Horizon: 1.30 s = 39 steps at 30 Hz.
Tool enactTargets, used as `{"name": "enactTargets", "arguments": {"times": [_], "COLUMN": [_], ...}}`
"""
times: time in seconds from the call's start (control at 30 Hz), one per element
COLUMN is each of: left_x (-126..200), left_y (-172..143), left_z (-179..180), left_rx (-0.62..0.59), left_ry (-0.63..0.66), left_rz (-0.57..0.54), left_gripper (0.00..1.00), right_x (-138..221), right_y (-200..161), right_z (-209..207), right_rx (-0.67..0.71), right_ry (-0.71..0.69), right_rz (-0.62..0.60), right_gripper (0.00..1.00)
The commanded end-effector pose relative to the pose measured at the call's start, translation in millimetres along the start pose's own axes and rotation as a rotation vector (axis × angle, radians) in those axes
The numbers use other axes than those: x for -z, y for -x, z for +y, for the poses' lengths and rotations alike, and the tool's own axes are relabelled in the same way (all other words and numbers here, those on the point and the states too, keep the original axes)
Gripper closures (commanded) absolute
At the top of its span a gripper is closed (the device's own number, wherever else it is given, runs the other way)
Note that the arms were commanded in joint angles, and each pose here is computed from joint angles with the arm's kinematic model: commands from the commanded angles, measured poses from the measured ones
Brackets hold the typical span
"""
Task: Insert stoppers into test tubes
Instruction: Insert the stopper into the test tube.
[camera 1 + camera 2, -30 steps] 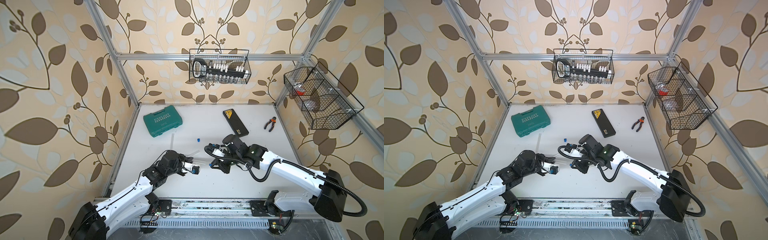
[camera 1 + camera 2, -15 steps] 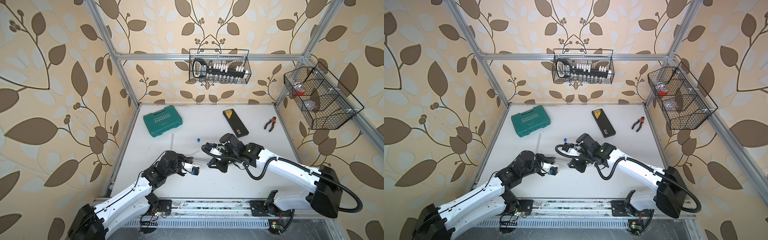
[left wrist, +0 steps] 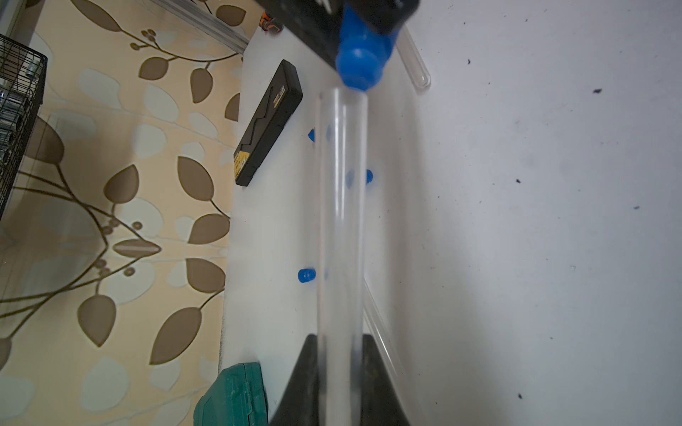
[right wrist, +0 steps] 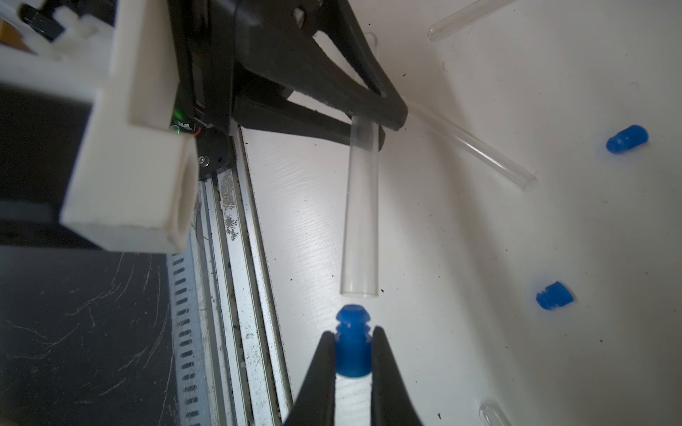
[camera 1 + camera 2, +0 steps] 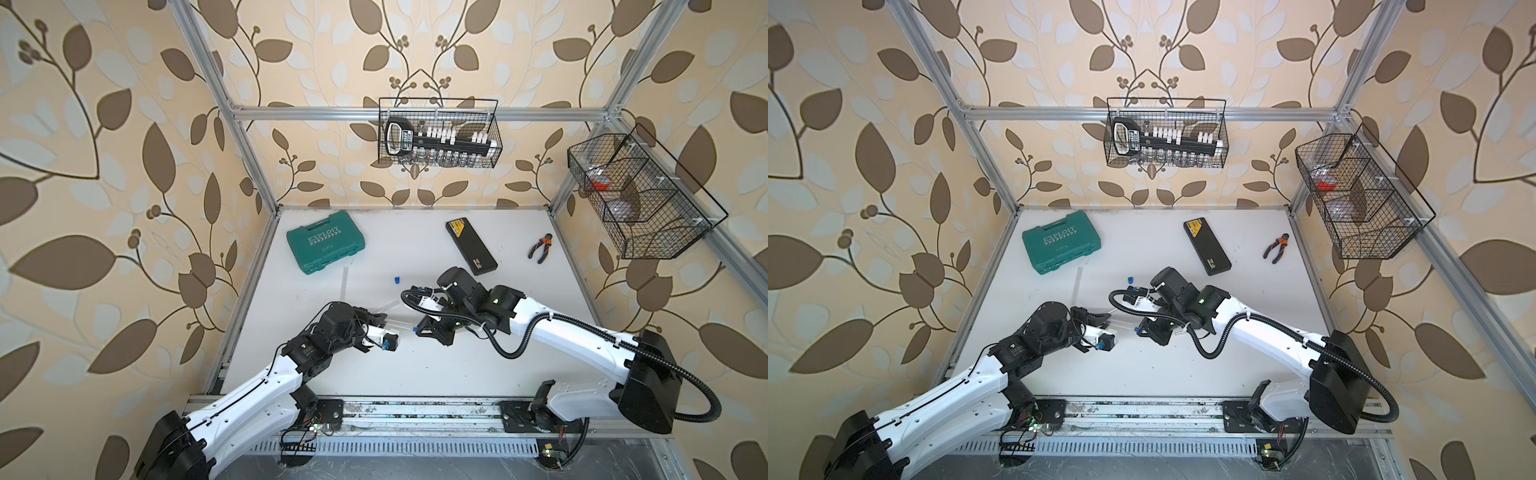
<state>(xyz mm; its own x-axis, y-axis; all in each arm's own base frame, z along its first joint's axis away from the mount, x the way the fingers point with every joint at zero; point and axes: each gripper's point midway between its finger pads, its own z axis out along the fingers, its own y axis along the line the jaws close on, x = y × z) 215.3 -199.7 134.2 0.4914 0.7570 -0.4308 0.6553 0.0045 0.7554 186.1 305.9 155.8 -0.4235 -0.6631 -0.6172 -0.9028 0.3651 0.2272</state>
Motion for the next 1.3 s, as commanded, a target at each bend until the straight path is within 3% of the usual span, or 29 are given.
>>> {"name": "enactTargets", "arguments": {"times": [0.0,0.6,1.27], "left_x": [-1,1,1], "left_y": [5,10,25], "left_z": [-5,-9,3], "left_rx": [-0.023,-0.05,0.052], "left_ry": [-0.008,-0.018,0.015], "left_rz": [-0.027,-0.054,-0.125], "left_gripper": [1.0,1.0,1.0], "right_x": [3,-3,-8], "right_y": [14,15,17], "right_z": [3,3,4], "right_rx": [0.016,0.011,0.015], "right_ry": [0.009,0.015,0.015], "right_rz": [-0.025,-0.015,-0.006], "right_gripper": [0.87,0.87,0.88]}}
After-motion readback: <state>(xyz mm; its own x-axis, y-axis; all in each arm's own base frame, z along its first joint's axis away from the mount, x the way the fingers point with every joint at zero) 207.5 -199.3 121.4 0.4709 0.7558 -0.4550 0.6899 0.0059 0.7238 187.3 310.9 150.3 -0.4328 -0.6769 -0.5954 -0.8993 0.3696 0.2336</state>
